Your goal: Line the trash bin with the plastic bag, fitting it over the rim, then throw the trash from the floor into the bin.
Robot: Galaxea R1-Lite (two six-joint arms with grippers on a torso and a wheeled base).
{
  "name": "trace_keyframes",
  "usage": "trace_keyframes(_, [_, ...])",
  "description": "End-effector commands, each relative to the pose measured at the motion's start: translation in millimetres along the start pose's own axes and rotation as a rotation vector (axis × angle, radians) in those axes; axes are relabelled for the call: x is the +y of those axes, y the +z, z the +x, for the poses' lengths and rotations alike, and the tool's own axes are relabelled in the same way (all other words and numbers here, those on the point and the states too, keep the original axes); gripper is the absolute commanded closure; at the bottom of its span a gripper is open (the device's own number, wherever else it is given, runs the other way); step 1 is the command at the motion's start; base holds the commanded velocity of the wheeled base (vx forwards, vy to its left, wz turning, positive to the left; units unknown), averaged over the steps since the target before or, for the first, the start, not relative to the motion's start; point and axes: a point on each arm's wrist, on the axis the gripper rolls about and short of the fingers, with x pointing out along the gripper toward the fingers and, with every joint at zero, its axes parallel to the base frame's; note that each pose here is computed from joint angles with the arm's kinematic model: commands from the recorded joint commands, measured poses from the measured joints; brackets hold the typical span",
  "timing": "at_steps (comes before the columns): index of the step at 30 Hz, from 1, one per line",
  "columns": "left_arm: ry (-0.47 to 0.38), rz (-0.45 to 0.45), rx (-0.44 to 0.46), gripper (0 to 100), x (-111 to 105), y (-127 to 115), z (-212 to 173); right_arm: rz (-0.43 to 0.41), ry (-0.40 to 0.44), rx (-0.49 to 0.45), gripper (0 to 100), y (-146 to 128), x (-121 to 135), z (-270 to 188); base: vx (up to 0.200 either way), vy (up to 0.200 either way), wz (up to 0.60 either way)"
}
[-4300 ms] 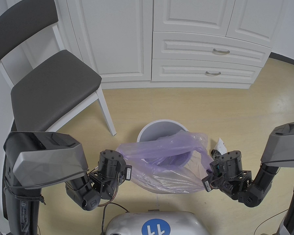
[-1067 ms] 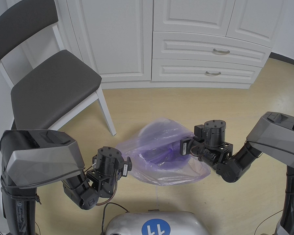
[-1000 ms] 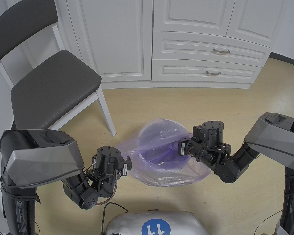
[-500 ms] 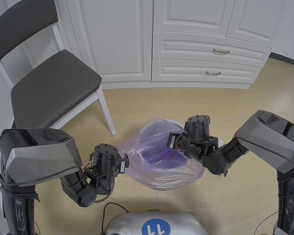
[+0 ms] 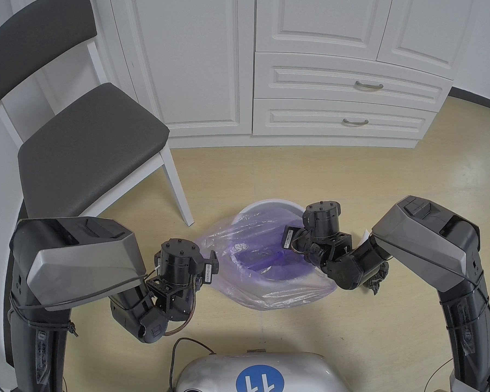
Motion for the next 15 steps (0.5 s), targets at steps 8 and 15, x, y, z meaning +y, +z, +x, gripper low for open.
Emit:
trace_keyframes(8, [0.017, -0.05, -0.067, 0, -1.0, 4.7, 14.8, -0.075, -0.026, -0.133, 100, 51.5, -13.7, -30.0, 0.0, 0.0, 0.0])
trace_keyframes(15, [0.029, -0.082, -0.099, 0, -2.7, 0.9, 28.2, -0.121, -0.068, -0.158, 100, 42.4, -38.6, -6.3, 0.0, 0.0, 0.0])
